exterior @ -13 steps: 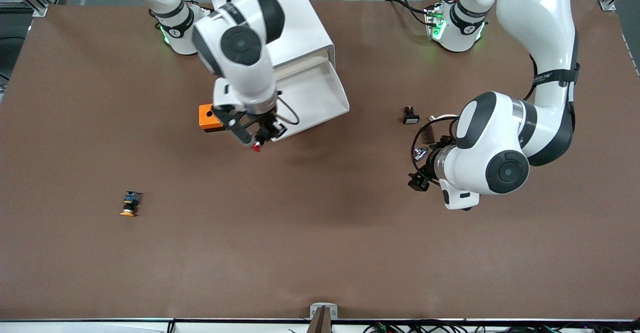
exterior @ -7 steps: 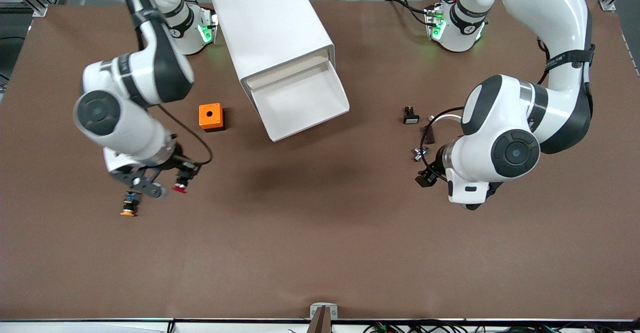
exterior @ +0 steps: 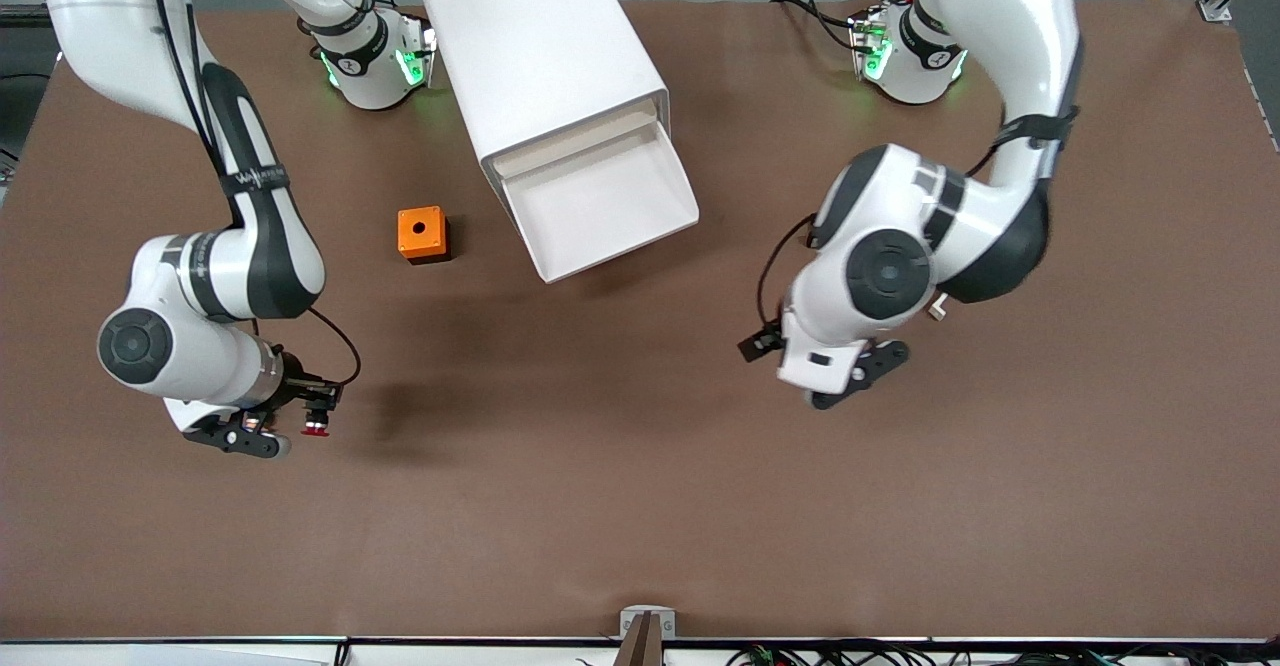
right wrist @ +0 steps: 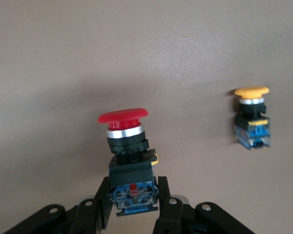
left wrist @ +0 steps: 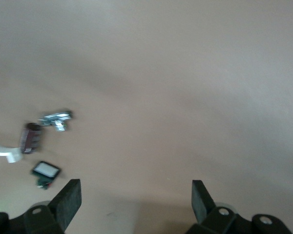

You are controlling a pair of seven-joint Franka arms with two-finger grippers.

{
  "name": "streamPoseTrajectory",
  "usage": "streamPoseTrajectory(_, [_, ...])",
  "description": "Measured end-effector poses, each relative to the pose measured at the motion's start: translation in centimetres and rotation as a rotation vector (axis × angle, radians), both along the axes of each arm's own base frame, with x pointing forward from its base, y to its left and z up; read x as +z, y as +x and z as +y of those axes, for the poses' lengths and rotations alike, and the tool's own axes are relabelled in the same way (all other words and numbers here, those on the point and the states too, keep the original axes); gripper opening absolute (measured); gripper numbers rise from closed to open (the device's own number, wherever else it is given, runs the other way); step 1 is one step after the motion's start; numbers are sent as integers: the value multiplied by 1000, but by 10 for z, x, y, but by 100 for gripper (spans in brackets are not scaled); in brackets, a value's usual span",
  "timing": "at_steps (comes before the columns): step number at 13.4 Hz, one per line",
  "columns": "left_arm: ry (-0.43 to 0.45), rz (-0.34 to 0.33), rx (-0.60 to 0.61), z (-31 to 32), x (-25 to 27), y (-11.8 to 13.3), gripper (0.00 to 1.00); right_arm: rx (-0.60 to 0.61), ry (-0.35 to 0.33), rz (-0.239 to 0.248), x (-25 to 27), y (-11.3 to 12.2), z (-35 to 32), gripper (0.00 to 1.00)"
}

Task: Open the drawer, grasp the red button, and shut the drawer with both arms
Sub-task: 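Lift the red button out with the right gripper while the left gripper releases, then place the red button beside the yellow button while the left gripper pushes drawer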

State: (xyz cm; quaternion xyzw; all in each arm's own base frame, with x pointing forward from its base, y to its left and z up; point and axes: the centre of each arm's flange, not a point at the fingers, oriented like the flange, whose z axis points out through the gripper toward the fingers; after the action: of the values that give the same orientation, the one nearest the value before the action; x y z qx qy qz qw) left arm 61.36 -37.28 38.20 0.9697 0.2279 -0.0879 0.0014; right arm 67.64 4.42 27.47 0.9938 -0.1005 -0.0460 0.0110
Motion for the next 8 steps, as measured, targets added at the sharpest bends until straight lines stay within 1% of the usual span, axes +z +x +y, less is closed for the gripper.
streamPoseTrajectory(2, [-20,-1,-64,-37,-26,-16,100,20,2,7,-27,2,-18,41])
streamPoseTrajectory(4, [-39,19,-113,-66,-44,-33,100,26,4,21,-46,2,-33,41])
streamPoseTrajectory(5, [-44,30,-136,-78,-50,-43,100,26,4,20,-52,2,-36,41])
streamPoseTrajectory(8, [-82,88,-162,-109,-64,-70,100,29,5,13,-62,-1,-35,41])
